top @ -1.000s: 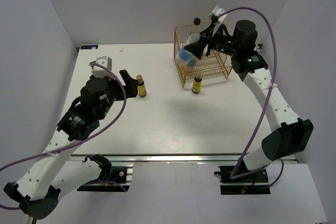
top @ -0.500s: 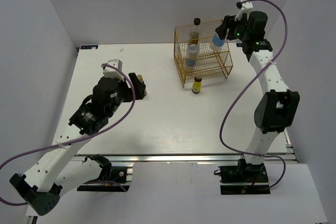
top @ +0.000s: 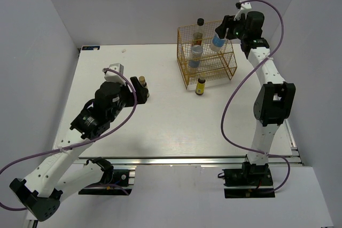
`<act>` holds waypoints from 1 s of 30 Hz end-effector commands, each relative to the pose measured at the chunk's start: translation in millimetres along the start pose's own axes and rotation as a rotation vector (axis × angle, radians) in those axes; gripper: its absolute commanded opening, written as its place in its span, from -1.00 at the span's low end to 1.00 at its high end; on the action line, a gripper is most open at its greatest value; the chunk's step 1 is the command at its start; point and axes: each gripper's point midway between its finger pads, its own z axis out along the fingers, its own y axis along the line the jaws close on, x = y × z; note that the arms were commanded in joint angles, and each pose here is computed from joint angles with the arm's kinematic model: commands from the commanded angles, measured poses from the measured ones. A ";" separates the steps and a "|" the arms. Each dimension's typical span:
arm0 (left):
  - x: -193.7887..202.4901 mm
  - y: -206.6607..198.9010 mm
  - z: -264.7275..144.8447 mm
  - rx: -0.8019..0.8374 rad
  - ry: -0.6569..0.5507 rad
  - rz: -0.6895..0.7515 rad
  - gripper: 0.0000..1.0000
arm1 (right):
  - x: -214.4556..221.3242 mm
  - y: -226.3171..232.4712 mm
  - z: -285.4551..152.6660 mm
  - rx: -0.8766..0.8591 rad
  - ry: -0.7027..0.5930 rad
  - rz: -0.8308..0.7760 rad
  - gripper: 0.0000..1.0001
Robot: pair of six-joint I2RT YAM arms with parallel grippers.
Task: Organize the condiment bottles
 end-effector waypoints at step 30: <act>18.3 -1.2 9.3 0.018 0.036 -0.030 0.96 | 51.3 10.8 26.3 -0.007 0.027 -0.183 0.14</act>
